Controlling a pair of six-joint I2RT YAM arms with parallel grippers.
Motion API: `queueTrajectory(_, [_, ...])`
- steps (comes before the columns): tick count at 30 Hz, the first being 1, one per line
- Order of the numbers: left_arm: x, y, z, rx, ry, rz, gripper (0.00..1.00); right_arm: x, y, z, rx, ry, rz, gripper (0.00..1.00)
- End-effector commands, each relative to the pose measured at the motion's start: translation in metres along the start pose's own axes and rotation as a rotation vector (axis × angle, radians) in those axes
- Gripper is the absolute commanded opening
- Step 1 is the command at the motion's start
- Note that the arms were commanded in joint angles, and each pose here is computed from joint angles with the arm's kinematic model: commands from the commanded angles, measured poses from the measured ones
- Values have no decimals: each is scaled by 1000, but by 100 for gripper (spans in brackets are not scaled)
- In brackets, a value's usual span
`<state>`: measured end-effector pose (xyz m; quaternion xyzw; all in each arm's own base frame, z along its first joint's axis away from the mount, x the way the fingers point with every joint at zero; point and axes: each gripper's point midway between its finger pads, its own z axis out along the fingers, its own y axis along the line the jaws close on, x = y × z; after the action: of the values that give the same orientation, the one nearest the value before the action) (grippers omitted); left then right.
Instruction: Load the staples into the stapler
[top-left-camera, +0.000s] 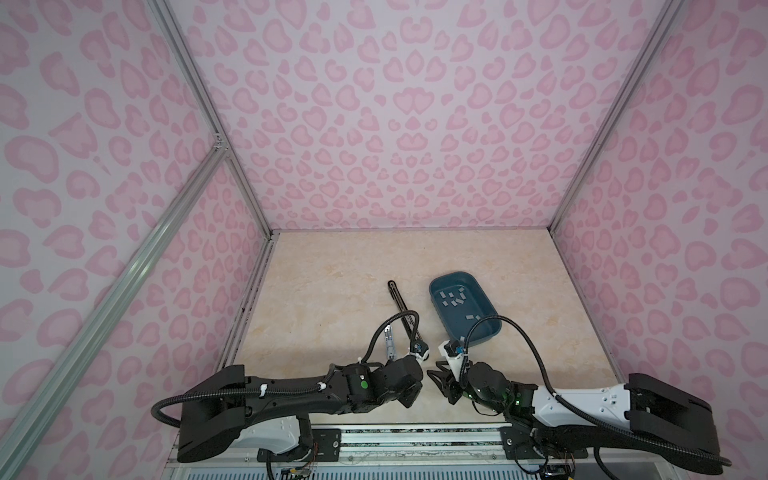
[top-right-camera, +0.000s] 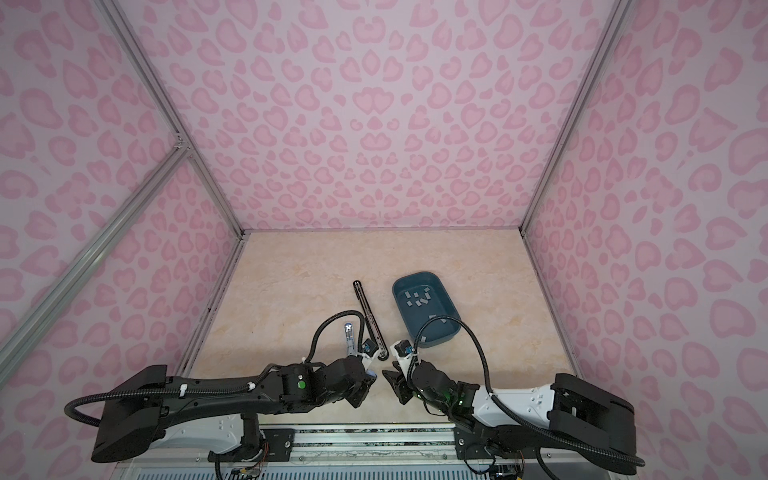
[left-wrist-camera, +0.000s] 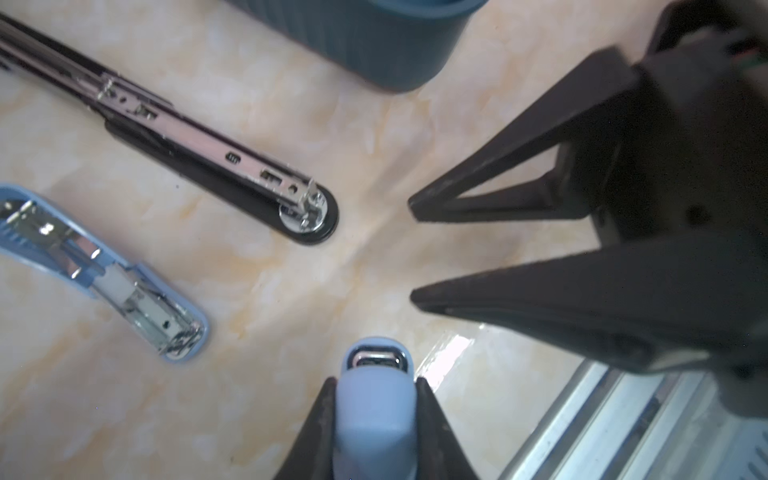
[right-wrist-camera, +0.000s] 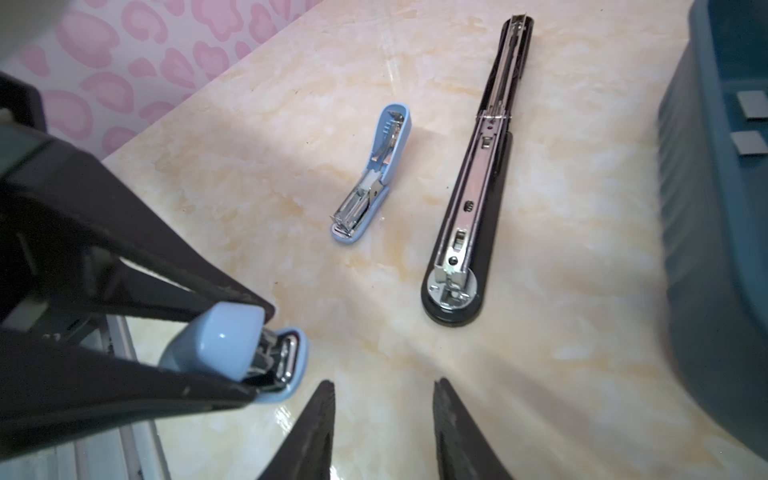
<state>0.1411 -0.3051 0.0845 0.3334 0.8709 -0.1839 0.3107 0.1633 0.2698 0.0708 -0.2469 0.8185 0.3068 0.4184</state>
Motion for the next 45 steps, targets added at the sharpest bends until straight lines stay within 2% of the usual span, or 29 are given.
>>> queueTrajectory(1, [-31,-15,1,45,-102,39,17,-8,10,2,-41,-18,46,40])
queueTrajectory(7, [-36,-21,3,62,-110,65,13,-2,-1,8,17,-2,62,40])
queueTrajectory(11, [-36,-23,0,83,-121,71,13,-1,0,12,5,3,73,39])
queueTrajectory(20, [-55,-6,-20,7,-220,50,7,8,2,21,-6,20,113,34])
queueTrajectory(30, [-65,-2,-39,21,-301,21,4,10,6,20,17,6,90,31])
queueTrajectory(35, [-60,8,-44,9,-314,4,4,4,-5,8,56,-44,61,32])
queueTrajectory(39, [-58,15,-51,21,-332,-11,4,-16,-12,-9,72,-119,56,30])
queueTrajectory(43, [-55,12,-51,64,-326,-4,4,-49,-5,-28,37,-212,46,15])
queueTrajectory(45, [-55,11,-50,71,-323,2,3,-64,0,-39,4,-266,48,12])
